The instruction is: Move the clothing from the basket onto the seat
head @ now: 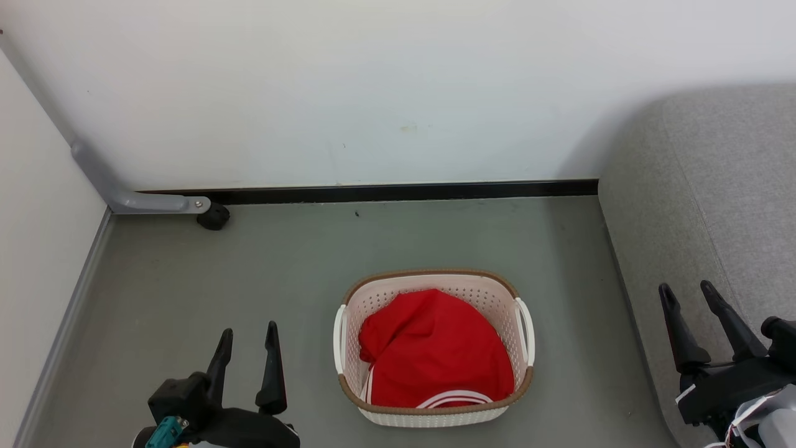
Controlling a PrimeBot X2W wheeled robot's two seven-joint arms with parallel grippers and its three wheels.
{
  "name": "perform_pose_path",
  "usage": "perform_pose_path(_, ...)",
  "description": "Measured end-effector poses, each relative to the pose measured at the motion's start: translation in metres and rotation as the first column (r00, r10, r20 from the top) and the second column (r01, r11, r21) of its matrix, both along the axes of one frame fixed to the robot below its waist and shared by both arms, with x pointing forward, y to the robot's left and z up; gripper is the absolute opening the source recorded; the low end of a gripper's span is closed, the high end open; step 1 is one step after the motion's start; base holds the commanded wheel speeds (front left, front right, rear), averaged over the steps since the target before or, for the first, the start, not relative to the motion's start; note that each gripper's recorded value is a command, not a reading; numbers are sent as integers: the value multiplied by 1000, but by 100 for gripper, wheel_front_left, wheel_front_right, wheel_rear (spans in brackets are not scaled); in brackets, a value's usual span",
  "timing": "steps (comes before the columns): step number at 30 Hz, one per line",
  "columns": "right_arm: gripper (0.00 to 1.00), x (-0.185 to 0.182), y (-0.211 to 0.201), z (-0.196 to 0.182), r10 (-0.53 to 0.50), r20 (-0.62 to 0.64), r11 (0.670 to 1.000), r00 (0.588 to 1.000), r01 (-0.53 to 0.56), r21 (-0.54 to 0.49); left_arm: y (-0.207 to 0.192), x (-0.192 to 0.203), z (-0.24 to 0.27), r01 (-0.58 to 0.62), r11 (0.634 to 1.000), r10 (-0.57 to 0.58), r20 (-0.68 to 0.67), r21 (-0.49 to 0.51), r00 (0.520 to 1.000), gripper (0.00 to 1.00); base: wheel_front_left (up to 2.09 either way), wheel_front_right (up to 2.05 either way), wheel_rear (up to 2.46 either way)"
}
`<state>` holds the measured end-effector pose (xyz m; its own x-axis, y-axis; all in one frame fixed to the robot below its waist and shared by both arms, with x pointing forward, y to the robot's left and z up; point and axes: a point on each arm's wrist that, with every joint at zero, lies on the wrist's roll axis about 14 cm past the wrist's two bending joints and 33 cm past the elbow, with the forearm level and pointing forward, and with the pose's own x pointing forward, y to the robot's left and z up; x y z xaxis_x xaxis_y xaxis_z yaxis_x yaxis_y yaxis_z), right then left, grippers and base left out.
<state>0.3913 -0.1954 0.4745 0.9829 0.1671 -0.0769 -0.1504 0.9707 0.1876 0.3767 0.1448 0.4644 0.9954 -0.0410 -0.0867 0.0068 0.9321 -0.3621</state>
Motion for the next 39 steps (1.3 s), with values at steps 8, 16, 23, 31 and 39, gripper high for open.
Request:
perform_pose_path(8,100,0,-2,-1,19,10,997,1000,-18,-77,-2,1,0,16,996,-18,14,83,1000,100,0,0,0)
perform_pose_path(16,100,0,-3,-3,17,6,996,1000,-16,-82,1,2,-2,10,996,-11,8,86,1000,100,0,0,0)
perform_pose_path(23,100,2,-3,-2,16,9,996,1000,-15,-82,0,5,0,16,996,-18,17,91,1000,100,0,0,0)
perform_pose_path(31,100,4,0,-3,25,7,996,1000,-24,-80,-5,8,-2,28,996,-29,10,88,1000,100,0,0,0)
perform_pose_path(39,100,9,-5,-7,23,1,996,1000,-22,-89,-21,15,-9,61,995,-60,-8,83,998,100,0,0,0)
